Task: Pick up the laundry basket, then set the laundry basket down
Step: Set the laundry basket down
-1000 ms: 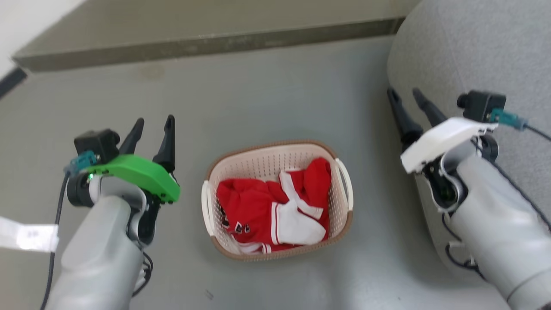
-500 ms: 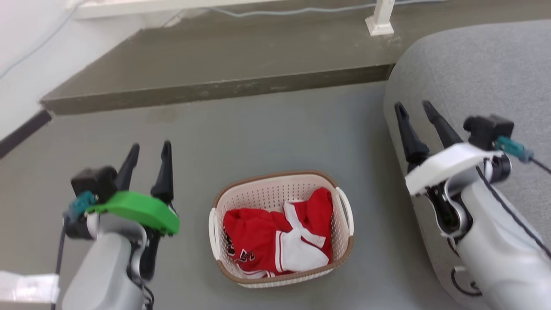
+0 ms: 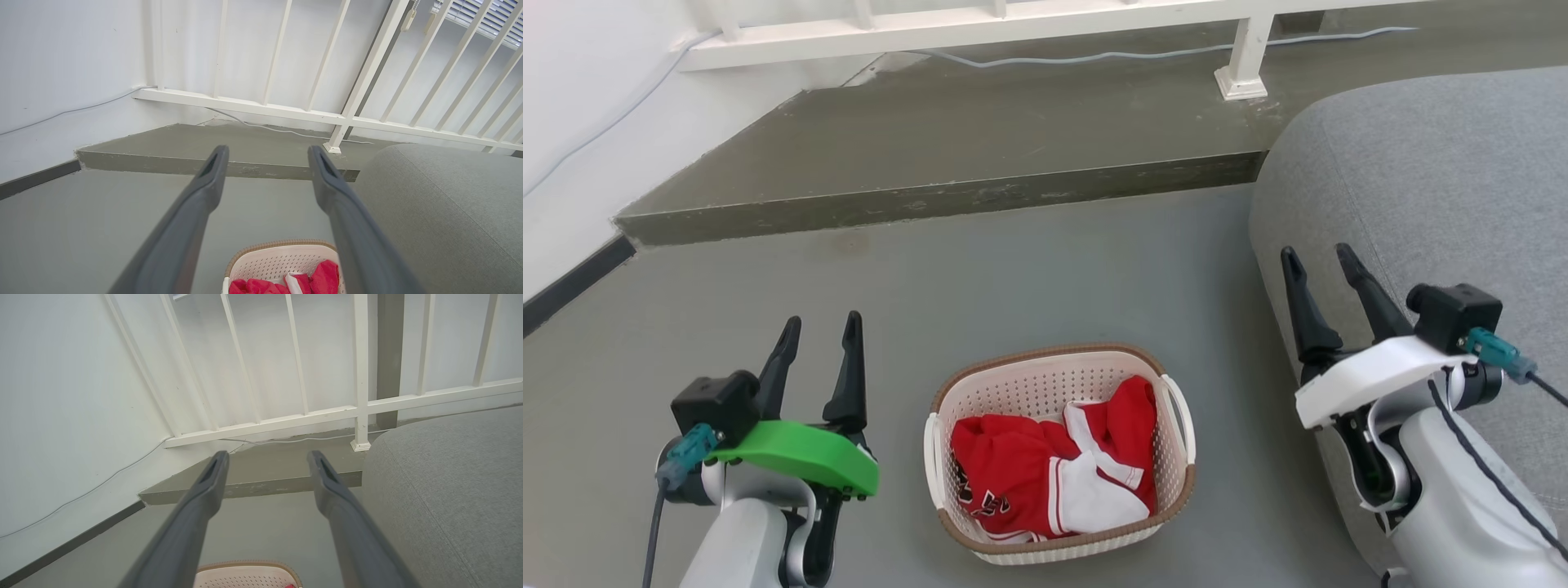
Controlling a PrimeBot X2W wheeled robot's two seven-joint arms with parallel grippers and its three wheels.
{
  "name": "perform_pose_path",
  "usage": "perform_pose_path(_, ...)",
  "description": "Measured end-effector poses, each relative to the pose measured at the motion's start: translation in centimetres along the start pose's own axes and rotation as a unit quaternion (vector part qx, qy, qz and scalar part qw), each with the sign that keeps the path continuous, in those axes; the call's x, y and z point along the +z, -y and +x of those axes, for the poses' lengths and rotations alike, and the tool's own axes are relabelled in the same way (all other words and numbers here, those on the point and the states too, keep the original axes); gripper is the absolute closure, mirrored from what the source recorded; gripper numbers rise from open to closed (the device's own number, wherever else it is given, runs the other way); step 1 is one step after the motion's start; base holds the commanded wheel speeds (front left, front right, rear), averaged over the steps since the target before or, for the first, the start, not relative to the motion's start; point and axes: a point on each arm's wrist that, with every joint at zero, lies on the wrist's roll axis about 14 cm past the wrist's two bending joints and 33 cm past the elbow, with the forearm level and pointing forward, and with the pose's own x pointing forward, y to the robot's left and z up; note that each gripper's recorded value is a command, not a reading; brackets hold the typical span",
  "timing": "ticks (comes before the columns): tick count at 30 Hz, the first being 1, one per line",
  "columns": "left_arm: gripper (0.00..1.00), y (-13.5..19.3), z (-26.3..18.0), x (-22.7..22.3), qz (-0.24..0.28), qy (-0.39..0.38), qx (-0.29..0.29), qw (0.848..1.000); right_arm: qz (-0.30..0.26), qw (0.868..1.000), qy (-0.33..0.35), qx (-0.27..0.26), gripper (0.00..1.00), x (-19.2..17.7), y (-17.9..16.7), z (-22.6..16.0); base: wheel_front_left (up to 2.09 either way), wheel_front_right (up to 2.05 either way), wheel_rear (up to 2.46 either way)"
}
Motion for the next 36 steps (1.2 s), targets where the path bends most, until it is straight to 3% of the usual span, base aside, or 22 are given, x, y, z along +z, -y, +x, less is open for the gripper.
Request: perform_pose_path(36, 0.00, 0.0, -1.9, -0.3, 0.012, 0.005, 0.004, 1.000, -0.006, 1.000, 0.003, -0.018, 0.00, -0.8, 0.2, -2.2, 0.00, 0.00, 0.00)
